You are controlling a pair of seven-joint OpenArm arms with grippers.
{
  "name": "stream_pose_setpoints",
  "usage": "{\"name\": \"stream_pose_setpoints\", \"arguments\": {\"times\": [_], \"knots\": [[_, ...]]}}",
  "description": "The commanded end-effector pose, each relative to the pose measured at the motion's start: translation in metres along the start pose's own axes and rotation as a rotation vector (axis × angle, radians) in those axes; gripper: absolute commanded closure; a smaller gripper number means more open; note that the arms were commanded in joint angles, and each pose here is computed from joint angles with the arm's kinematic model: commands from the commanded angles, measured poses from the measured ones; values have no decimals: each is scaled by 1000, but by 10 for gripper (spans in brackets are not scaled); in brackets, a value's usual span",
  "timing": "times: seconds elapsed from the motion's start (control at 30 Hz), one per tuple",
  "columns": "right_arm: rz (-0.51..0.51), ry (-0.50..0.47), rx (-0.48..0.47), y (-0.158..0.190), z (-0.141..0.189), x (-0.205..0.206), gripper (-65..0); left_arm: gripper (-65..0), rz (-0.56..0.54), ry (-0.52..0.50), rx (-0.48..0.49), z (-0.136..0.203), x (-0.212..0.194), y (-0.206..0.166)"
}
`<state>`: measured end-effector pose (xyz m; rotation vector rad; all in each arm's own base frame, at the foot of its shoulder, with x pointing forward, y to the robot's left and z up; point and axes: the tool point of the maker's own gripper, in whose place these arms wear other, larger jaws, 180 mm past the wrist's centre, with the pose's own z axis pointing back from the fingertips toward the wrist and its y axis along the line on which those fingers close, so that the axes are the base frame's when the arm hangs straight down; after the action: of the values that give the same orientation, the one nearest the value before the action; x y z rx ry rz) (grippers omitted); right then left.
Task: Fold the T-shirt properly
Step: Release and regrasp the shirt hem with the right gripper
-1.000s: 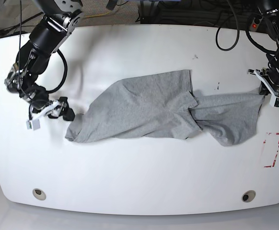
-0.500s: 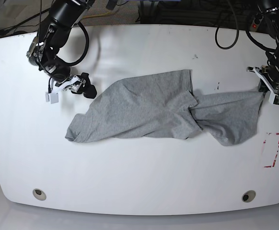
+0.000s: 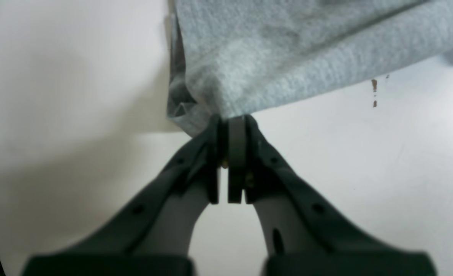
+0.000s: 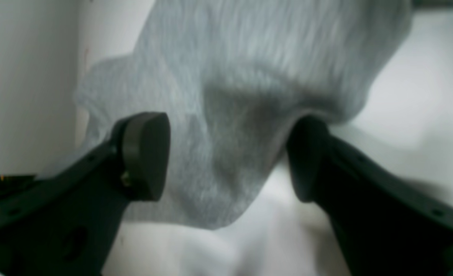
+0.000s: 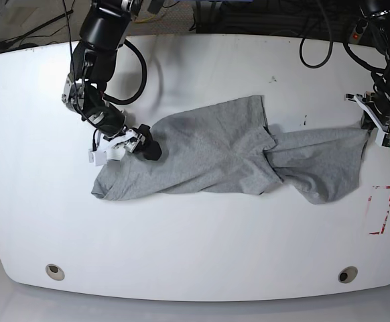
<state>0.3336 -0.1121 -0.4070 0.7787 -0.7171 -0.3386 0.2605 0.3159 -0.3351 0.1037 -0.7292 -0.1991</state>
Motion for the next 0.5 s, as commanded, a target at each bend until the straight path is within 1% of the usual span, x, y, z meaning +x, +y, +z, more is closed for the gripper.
{"name": "stream_pose_setpoints", "arguments": {"times": [0.0, 0.07, 0.1, 0.2, 0.23, 0.3, 0.37, 0.43, 0.47], "knots": [[-6, 27, -33, -8, -8, -2, -458, 0, -17, -42, 20, 6, 14, 8], [-2, 38, -41, -10, -11, -2, -452, 0, -17, -42, 20, 6, 14, 8], [0, 40, -42, -10, -11, -3, -436, 0, -17, -42, 20, 6, 14, 8], [3, 41, -42, -9, -12, -3, -330, 0, -17, -42, 20, 6, 14, 8], [3, 42, -40, -9, -12, -3, -262, 0, -15, -42, 21, 6, 14, 8], [10, 48, -37, -7, -14, -5, -174, 0, -14, -42, 20, 6, 13, 7], [23, 63, -33, -4, -16, -7, -105, 0, -16, -41, 16, 5, 13, 6], [36, 78, -28, 0, -19, -10, -109, 0, -15, -41, 15, 5, 13, 6], [44, 88, -25, 2, -20, -12, -132, 0, -16, -41, 14, 5, 13, 5]]}}
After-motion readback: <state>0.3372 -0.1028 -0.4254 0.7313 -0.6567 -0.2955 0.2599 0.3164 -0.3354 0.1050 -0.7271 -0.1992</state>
